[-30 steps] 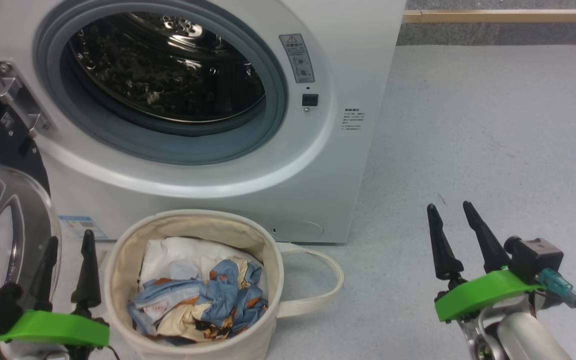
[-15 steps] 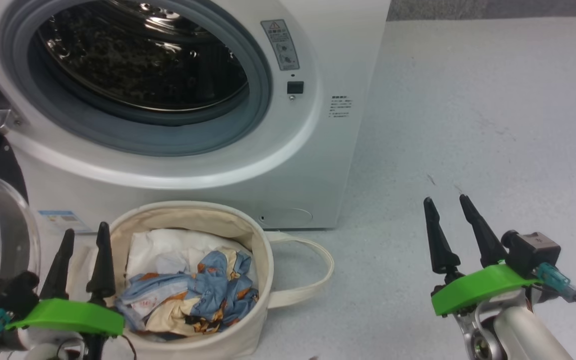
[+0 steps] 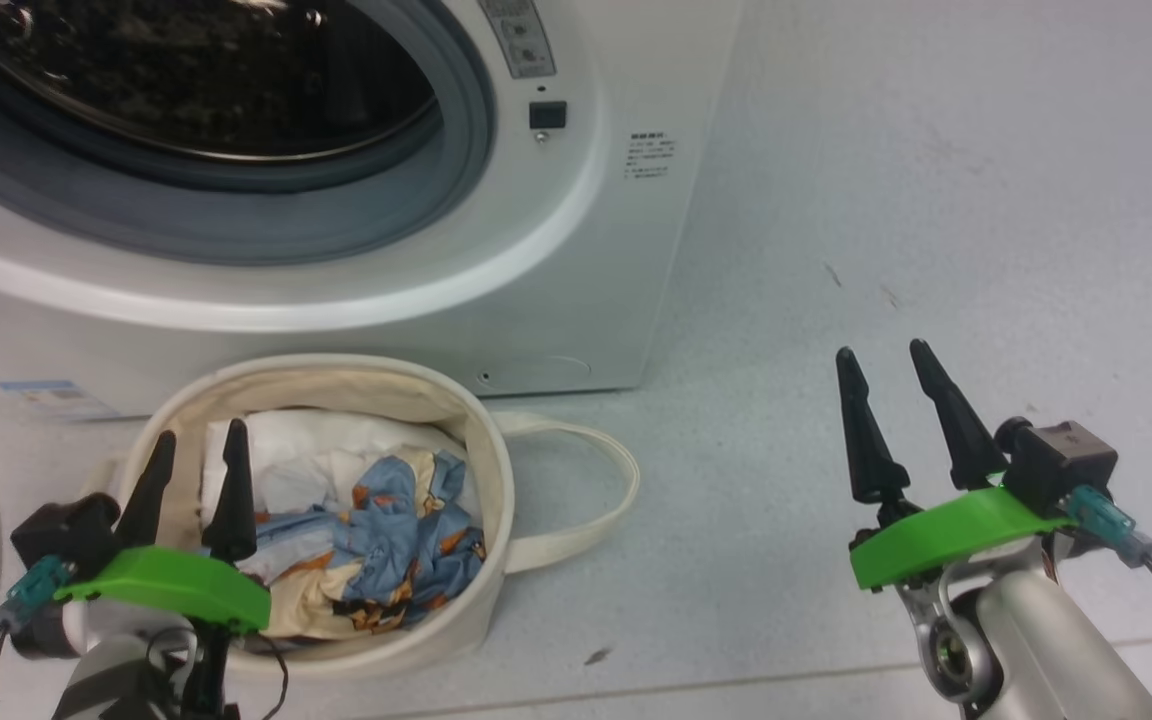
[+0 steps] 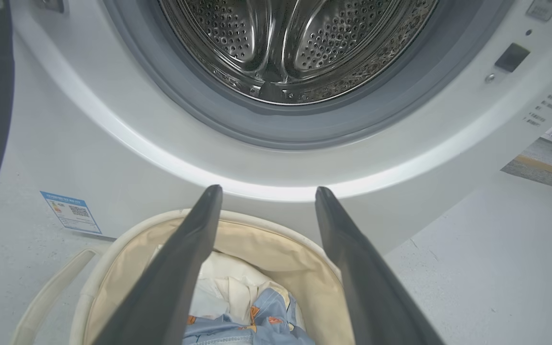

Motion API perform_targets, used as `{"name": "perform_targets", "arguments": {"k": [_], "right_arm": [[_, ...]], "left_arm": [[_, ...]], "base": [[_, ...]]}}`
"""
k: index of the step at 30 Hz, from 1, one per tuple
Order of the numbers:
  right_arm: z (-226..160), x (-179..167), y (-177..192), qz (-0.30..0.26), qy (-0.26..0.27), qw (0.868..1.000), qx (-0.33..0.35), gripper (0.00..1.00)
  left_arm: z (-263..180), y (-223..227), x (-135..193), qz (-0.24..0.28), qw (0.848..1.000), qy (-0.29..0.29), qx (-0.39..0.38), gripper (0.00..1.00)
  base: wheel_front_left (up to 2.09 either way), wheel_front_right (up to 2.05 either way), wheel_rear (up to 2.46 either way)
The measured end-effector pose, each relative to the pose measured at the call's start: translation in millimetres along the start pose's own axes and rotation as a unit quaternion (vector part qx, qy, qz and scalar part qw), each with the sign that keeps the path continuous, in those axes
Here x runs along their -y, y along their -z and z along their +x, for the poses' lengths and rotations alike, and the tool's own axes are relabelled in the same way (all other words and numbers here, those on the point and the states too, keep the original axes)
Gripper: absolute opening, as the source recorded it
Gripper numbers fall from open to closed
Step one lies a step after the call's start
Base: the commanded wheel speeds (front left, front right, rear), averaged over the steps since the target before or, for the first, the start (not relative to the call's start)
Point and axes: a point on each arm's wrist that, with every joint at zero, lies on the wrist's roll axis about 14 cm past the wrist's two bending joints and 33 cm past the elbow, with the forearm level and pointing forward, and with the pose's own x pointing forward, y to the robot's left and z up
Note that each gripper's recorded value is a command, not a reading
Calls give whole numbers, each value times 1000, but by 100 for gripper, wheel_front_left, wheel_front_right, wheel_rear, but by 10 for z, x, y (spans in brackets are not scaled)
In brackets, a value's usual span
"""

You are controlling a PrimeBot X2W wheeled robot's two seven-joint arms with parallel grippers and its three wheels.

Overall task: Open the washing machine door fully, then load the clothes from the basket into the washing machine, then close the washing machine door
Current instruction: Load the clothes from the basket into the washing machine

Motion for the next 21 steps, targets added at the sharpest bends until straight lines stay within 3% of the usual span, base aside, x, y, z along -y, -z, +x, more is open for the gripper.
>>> {"name": "perform_targets", "arguments": {"k": [10,21], "right_arm": [[93,148,149,-3,17,1000,-17,100],[230,314,301,-18,31,999,-32,100]], "left_arm": [[156,825,58,35,990,14,-134,100],[203,1618,134,152,946,89,-273,100]], "base": [[0,0,0],[0,0,0]]}}
